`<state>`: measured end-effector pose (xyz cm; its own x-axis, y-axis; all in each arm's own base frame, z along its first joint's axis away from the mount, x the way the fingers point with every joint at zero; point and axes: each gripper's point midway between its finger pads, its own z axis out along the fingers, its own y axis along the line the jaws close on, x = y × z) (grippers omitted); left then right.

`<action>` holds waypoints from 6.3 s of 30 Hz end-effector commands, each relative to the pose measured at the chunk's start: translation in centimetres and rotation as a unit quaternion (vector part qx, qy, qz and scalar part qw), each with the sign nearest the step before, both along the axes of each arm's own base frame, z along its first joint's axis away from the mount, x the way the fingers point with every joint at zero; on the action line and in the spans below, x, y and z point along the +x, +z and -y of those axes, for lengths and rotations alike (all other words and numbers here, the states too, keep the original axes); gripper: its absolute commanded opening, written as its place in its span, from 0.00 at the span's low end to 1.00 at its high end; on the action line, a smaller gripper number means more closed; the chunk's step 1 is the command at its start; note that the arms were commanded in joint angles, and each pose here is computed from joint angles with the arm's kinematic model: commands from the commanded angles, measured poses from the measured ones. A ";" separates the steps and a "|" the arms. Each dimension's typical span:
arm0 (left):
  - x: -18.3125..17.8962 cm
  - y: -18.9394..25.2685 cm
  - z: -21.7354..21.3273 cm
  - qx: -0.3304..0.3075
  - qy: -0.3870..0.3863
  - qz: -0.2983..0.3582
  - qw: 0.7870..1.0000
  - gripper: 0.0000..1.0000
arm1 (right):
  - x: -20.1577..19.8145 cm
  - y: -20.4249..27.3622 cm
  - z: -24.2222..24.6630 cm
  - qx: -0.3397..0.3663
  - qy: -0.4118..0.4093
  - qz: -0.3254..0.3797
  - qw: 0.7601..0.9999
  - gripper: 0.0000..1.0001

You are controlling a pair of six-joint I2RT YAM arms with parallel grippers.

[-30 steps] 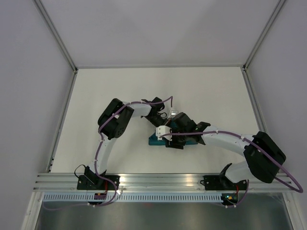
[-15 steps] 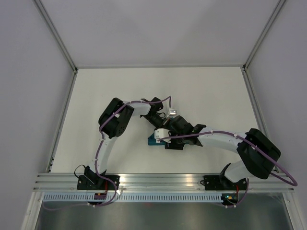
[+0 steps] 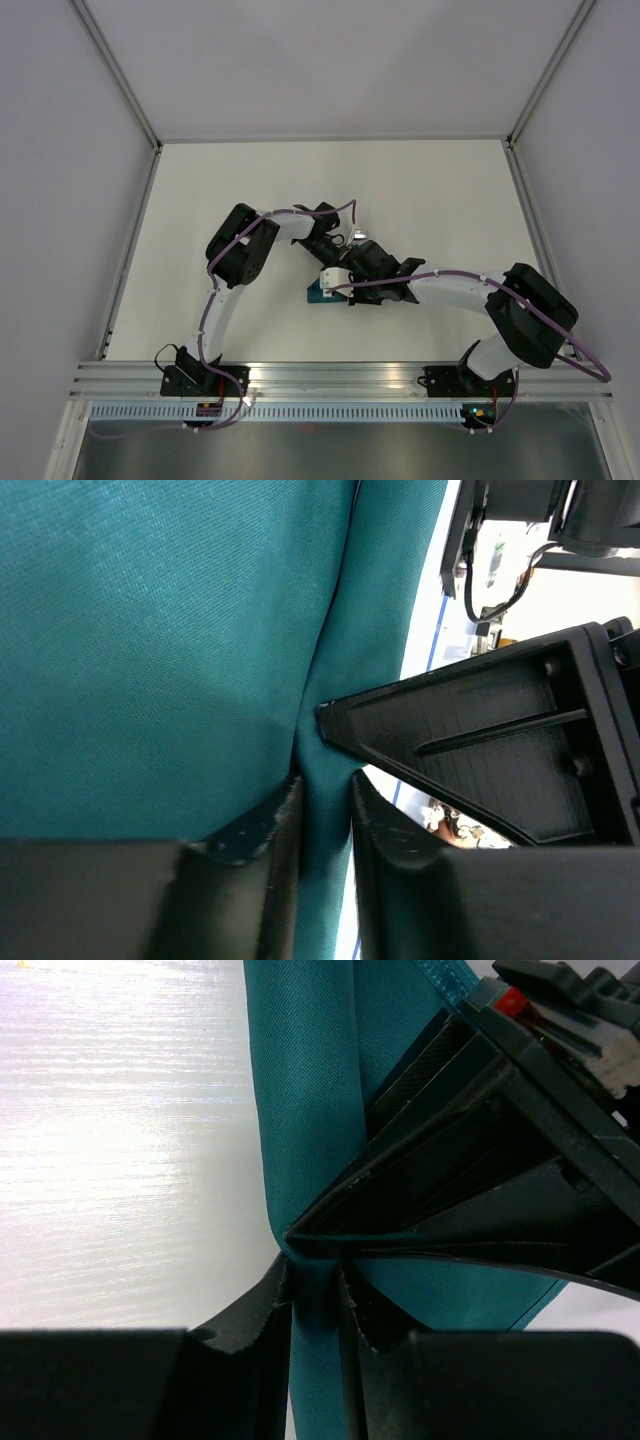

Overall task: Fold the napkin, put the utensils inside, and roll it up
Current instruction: Roll the napkin at the center of the board.

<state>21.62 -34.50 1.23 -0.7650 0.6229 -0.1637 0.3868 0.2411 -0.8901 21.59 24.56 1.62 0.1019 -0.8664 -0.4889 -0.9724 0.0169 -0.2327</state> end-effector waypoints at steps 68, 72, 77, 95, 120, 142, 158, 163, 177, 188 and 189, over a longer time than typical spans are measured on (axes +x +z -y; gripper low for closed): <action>-0.7 4.9 0.9 -0.085 -0.084 0.755 0.645 0.60 | 2.8 -5.8 3.1 -0.023 -0.085 -0.495 0.865 0.14; 0.3 3.8 1.7 -0.056 -0.080 0.753 0.650 0.60 | 2.7 -5.8 3.2 -0.024 -0.085 -0.495 0.865 0.14; 0.9 3.3 2.4 -0.045 -0.082 0.748 0.657 0.59 | 2.6 -5.9 3.3 -0.026 -0.081 -0.497 0.864 0.14; -1.0 -1.0 1.7 -0.005 -0.148 0.675 0.723 0.06 | 2.5 -4.8 3.3 -0.015 -0.073 -0.482 0.873 0.35; -3.7 -1.7 -0.3 0.022 -0.175 0.497 0.849 0.02 | 11.2 4.6 6.6 0.152 -0.187 -0.328 0.913 0.56; -0.3 -2.0 -1.2 0.067 -0.115 0.216 0.967 0.02 | 7.7 12.5 9.7 0.219 -0.162 -0.034 0.962 0.58; 1.0 -3.4 -2.2 0.104 -0.090 0.128 0.982 0.03 | 3.5 3.4 1.7 0.032 -0.033 0.088 0.995 0.60; 0.9 -3.7 -2.5 0.106 -0.094 0.120 0.983 0.03 | 2.7 1.9 1.2 0.014 -0.010 0.089 0.996 0.60; 1.5 -3.2 -2.3 0.095 -0.091 0.116 0.985 0.17 | 1.7 -0.1 1.1 -0.009 0.006 0.059 0.998 0.41; 5.4 1.0 -1.0 0.043 -0.035 0.152 0.987 0.41 | -0.3 -0.7 1.1 -0.020 0.030 -0.020 0.999 0.28; 5.9 1.7 -0.8 0.039 -0.027 0.162 0.986 0.42 | -0.4 -0.6 0.7 -0.014 0.035 -0.033 0.999 0.27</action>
<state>23.75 -33.62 2.15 -0.6520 0.7175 -0.2452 0.5655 0.2448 -0.7876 23.06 24.01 1.74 0.1603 -0.8669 -0.4719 -0.9565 -0.0184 -0.2911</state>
